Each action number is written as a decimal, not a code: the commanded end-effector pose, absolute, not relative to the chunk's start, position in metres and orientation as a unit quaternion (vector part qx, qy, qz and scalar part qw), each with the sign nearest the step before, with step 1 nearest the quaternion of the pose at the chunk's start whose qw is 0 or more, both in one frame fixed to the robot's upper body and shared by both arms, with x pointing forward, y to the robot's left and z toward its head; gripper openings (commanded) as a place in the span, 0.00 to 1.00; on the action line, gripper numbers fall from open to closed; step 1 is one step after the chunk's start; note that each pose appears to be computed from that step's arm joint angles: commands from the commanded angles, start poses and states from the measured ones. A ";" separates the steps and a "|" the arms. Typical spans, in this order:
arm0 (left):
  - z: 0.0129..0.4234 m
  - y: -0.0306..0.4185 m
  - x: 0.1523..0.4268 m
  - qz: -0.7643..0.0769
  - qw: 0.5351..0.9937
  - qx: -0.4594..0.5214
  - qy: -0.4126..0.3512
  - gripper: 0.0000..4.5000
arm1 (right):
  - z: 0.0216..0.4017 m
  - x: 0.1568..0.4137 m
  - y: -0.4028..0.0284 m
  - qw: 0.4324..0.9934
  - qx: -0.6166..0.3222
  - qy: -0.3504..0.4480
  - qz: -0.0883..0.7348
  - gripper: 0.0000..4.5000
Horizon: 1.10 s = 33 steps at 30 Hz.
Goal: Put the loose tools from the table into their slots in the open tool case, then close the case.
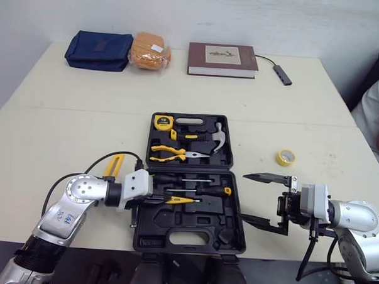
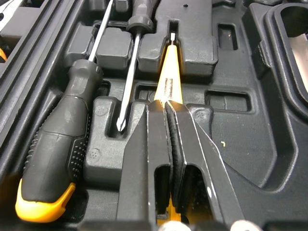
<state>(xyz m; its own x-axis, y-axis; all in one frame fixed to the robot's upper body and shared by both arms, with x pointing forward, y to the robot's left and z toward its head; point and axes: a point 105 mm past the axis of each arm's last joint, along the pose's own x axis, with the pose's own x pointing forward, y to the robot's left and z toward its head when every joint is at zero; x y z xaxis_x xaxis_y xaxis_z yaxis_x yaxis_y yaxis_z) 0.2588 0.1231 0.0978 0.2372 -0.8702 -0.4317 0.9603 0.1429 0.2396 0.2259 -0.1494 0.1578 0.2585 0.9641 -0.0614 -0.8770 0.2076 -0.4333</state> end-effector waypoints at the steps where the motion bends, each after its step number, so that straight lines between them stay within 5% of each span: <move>1: 0.068 0.129 0.251 -0.609 0.742 0.228 0.163 0.01 | 0.163 0.224 -0.147 0.766 -0.200 -0.127 0.597 1.00; 9: 0.072 0.129 0.256 -0.601 0.755 0.224 0.138 0.01 | 0.163 0.225 -0.149 0.769 -0.201 -0.128 0.593 1.00; 12: 0.124 0.119 0.252 -0.624 0.766 0.154 0.021 0.01 | 0.169 0.227 -0.159 0.775 -0.212 -0.126 0.582 1.00; 17: 0.140 0.141 0.248 -0.608 0.775 0.175 0.002 0.01 | 0.171 0.229 -0.177 0.785 -0.229 -0.115 0.564 1.00; 21: 0.144 0.201 0.246 -0.515 0.845 0.141 0.033 0.01 | 0.168 0.229 -0.231 0.836 -0.239 -0.096 0.484 1.00; 26: 0.144 0.285 0.239 -0.350 0.928 0.125 0.034 0.33 | 0.171 0.227 -0.307 0.891 -0.281 -0.082 0.348 1.00; 32: 0.138 0.374 0.214 -0.162 0.979 0.118 0.031 0.96 | 0.164 0.207 -0.374 0.919 -0.319 -0.058 0.222 1.00; 33: 0.135 0.389 0.206 -0.128 0.985 0.113 0.038 0.98 | 0.160 0.199 -0.389 0.927 -0.320 -0.044 0.193 1.00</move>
